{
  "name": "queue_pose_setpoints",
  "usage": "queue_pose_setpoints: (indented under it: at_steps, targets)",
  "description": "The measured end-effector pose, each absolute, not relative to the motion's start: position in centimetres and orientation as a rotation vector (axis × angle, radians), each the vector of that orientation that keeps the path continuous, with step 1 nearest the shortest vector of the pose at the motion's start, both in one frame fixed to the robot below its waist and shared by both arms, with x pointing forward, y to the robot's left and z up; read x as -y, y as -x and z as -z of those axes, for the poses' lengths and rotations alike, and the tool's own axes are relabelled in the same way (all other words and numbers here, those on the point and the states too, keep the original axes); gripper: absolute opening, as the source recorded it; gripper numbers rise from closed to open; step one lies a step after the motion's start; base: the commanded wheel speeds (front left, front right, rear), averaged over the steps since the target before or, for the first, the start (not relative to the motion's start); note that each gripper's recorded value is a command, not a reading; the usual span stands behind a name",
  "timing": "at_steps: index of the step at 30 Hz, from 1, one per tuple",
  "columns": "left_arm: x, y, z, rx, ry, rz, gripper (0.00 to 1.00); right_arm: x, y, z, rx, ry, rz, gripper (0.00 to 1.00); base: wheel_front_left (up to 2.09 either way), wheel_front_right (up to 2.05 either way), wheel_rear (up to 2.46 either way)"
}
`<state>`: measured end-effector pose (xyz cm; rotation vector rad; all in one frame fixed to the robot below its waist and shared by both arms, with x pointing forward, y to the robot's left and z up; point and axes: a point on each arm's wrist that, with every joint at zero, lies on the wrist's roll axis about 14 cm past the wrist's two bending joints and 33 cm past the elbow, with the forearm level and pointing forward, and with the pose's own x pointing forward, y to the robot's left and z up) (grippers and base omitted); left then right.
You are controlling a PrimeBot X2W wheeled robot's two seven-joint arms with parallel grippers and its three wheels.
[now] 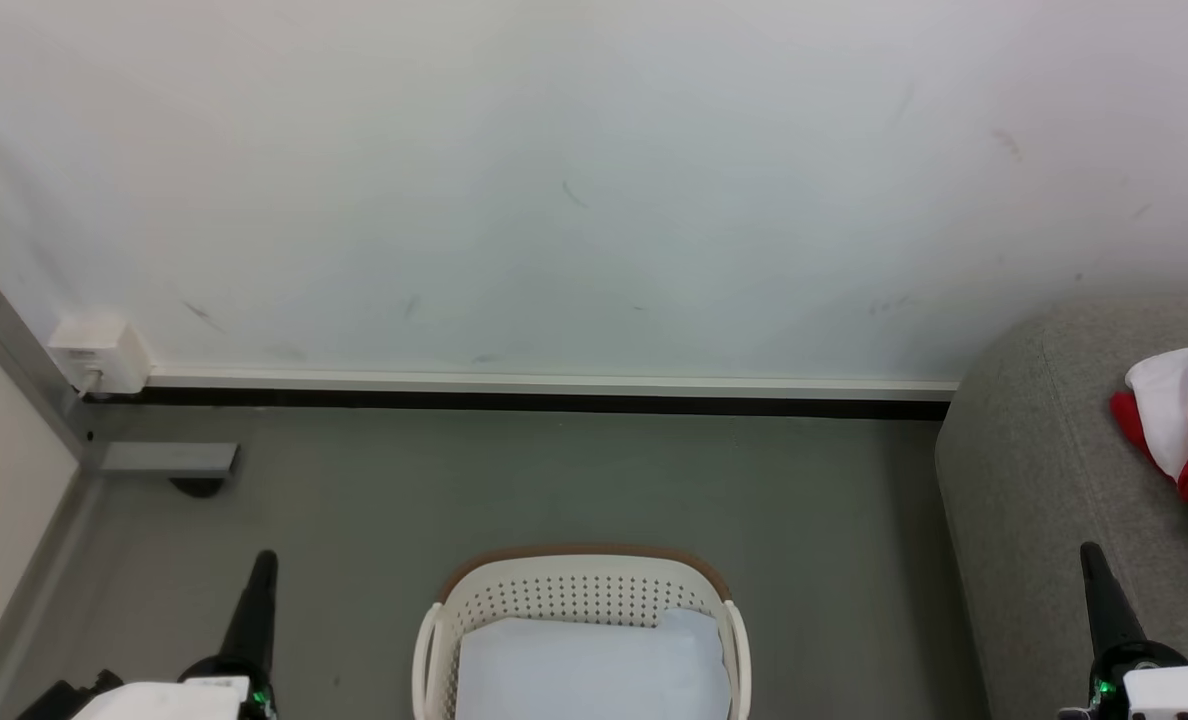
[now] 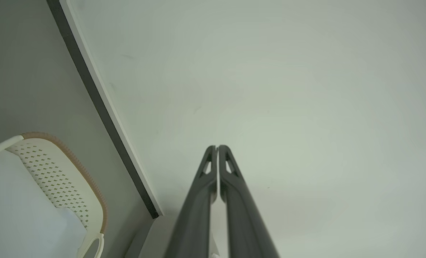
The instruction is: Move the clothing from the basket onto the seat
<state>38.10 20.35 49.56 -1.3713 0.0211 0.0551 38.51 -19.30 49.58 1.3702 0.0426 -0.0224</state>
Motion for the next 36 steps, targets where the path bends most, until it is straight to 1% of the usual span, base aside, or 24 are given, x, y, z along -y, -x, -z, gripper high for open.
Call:
queue_pose_setpoints:
  at_steps: [26,36]
  targets:
    - [-19.98,-38.72,-50.28,-0.012,1.552,-0.015,0.0,19.95,-38.68,-50.21,-0.015,-1.547,0.012,0.0,0.0,0.0,0.0]
    - [-19.94,-38.79,-50.36,-0.012,1.569,-0.01,0.0,20.02,-38.7,-50.33,-0.009,-1.573,0.009,0.0,0.0,0.0,0.0]
